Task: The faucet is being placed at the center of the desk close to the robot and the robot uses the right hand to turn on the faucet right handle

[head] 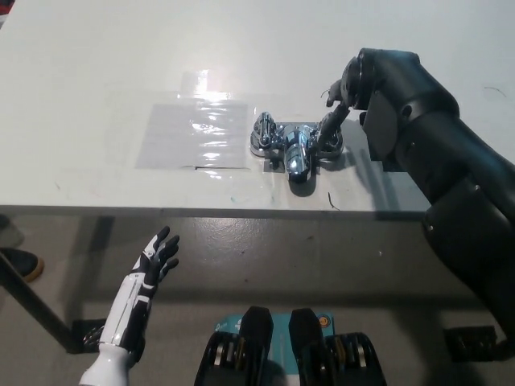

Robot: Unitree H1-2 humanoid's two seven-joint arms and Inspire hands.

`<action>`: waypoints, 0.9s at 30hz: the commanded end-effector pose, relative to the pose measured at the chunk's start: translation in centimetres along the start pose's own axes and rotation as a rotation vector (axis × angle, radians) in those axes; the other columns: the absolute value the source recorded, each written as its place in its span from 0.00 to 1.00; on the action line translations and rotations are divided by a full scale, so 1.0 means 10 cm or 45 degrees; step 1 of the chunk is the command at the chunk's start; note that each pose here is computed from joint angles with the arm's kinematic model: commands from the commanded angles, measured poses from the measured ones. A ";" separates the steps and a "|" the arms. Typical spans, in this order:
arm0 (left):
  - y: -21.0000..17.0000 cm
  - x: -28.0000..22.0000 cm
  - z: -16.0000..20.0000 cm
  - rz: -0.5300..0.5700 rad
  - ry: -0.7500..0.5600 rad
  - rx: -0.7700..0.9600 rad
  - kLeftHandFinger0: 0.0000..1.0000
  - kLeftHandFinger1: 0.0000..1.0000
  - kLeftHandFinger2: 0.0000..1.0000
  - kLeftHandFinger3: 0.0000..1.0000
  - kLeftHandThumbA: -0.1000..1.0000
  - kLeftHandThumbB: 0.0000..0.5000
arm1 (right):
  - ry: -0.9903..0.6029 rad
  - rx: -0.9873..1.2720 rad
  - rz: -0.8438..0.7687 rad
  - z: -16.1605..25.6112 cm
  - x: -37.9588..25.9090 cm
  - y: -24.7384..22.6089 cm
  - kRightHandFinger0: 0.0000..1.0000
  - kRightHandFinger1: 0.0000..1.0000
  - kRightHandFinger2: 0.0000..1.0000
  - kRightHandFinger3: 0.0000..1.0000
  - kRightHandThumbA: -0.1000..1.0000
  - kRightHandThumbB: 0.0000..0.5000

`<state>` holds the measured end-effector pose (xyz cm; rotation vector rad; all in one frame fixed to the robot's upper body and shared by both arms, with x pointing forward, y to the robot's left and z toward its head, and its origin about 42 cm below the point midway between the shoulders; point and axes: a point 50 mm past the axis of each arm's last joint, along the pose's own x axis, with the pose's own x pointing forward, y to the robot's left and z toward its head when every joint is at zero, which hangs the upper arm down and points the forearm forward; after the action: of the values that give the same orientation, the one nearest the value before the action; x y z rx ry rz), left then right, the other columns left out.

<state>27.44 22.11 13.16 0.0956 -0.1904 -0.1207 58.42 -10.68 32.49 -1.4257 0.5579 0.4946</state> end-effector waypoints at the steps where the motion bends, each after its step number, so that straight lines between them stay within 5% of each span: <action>1: 0.01 0.06 0.12 -0.007 -0.060 0.012 1.00 1.00 1.00 1.00 0.97 0.27 | 0.030 -0.014 -0.215 -0.02 -0.14 -0.31 1.00 1.00 1.00 1.00 1.00 0.74; 17: 0.03 0.07 0.13 -0.006 -0.057 0.027 1.00 1.00 1.00 1.00 0.98 0.29 | 0.132 -0.053 -0.311 -0.28 -0.09 -0.34 1.00 1.00 1.00 1.00 0.90 0.62; 19: 0.03 0.08 0.14 -0.002 -0.057 0.024 1.00 1.00 1.00 1.00 0.98 0.27 | 0.142 -0.020 -0.315 -0.33 -0.10 -0.37 1.00 1.00 1.00 1.00 0.83 0.67; 25: 0.03 0.08 0.13 -0.006 -0.052 0.028 1.00 1.00 1.00 1.00 0.99 0.26 | 0.239 -0.170 -0.173 -0.43 -0.13 -0.40 1.00 1.00 1.00 1.00 0.93 0.80; 27: 0.04 0.08 0.13 -0.007 -0.056 0.022 1.00 1.00 1.00 1.00 0.99 0.26 | 0.238 -0.200 -0.115 -0.44 -0.13 -0.40 1.00 1.00 1.00 1.00 0.87 0.79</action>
<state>27.54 22.10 13.31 0.0979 -0.1865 -0.1206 58.88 -12.56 32.45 -1.5658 0.5292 0.3712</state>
